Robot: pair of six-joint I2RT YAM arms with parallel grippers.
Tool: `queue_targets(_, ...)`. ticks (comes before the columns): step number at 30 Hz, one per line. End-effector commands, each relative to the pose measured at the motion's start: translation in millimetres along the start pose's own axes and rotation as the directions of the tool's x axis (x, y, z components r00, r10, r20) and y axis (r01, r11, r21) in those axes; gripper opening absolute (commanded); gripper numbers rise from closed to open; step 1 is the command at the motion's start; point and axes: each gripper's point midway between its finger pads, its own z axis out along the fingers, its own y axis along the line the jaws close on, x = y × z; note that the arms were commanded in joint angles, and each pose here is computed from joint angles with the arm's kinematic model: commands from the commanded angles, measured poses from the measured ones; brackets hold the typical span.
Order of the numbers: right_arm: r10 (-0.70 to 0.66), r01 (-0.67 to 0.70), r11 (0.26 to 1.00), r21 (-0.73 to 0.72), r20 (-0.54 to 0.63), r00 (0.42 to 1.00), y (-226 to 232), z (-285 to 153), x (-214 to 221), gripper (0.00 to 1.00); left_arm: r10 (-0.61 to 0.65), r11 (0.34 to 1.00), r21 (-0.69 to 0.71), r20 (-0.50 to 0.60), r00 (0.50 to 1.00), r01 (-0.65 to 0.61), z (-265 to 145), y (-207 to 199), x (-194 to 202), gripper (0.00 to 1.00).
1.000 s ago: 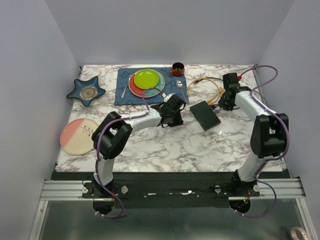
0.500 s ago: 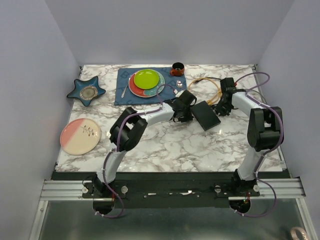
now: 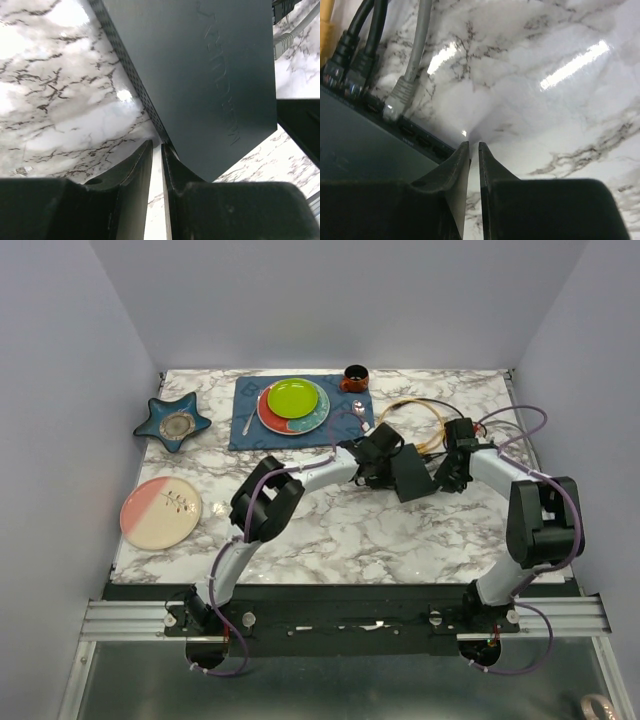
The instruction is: Pull the plug from the switch port
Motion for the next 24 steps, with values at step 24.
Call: queue_targets(24, -0.060, 0.091, 0.984, -0.150, 0.199, 0.978, 33, -94, 6, 0.31, 0.121, 0.992, -0.044, 0.056, 0.991, -0.118, -65, 25, 54, 0.34)
